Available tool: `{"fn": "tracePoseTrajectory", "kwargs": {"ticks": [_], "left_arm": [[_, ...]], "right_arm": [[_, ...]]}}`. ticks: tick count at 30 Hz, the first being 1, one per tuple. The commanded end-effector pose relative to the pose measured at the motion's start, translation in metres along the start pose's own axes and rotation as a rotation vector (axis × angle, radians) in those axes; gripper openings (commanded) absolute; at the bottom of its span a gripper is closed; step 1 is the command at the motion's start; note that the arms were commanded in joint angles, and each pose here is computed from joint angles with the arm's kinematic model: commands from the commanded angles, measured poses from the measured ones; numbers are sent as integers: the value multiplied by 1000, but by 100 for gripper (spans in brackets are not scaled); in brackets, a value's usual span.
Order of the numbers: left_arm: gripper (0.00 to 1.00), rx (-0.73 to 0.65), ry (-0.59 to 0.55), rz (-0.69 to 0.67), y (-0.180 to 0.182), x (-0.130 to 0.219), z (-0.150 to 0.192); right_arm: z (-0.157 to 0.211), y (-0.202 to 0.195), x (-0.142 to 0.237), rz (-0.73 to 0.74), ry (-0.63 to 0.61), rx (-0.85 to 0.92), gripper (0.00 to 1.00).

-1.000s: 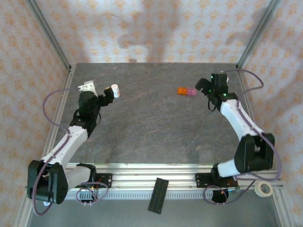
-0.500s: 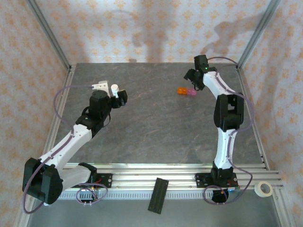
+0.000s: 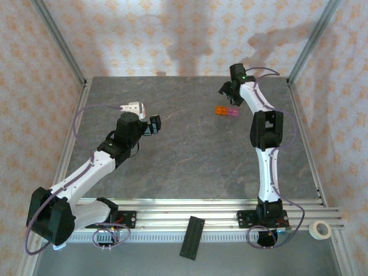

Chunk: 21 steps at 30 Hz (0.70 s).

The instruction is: Sort the pills into containers

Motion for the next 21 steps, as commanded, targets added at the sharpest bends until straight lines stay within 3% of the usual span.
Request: {"fn": "tracePoseTrajectory", "kwargs": {"ticks": [1, 21], "left_arm": [[100, -7, -14, -14, -2, 4, -6], [100, -10, -32, -18, -10, 12, -8]], "right_arm": [[11, -3, -1, 36, 37, 30, 76], [30, -10, 12, 26, 93, 52, 76]]}}
Point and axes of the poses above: each hand's point on the last joint's axis, 136 mm out from that joint toward the fingers, its own x axis back along the fingers, its own y axis along the line the jaws close on, z = x × y, the point moved 2 cm from there along x, back along the fingers, and after that the axes turned 2 degrees about -x, right-handed, at the moved point
